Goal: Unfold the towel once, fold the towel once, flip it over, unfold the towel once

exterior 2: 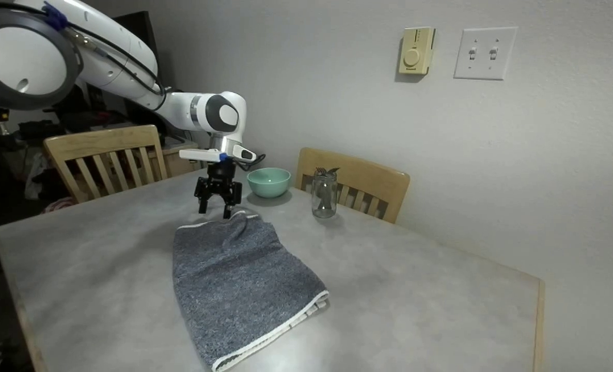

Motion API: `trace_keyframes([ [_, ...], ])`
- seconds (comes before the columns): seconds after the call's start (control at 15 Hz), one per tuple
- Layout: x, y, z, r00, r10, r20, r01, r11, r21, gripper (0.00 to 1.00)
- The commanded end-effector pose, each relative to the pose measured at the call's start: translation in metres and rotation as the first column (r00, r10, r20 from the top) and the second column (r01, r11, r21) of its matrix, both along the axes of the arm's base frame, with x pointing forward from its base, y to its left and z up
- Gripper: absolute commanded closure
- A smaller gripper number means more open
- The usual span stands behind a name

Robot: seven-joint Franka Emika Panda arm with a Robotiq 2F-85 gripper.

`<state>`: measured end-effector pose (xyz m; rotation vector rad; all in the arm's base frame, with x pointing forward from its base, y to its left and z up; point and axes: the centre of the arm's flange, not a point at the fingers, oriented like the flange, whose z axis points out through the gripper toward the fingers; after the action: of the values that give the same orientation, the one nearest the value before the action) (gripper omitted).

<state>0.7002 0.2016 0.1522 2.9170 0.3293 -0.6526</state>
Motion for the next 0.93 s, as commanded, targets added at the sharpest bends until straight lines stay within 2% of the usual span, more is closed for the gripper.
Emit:
trace_keyframes([
  [0.0, 0.010, 0.007, 0.005, 0.999, 0.003, -0.033, -0.004, 0.999, -0.040, 0.00],
  [0.13, 0.004, 0.011, 0.014, 0.998, -0.023, -0.056, 0.017, 0.993, -0.115, 0.00],
  [0.4, -0.007, 0.016, 0.020, 0.994, -0.077, -0.072, 0.055, 0.962, -0.267, 0.00],
  [0.53, -0.010, 0.018, 0.015, 0.994, -0.083, -0.068, 0.060, 0.955, -0.291, 0.00],
  [0.87, -0.010, 0.002, -0.015, 0.994, -0.094, -0.054, 0.075, 0.958, -0.278, 0.00],
])
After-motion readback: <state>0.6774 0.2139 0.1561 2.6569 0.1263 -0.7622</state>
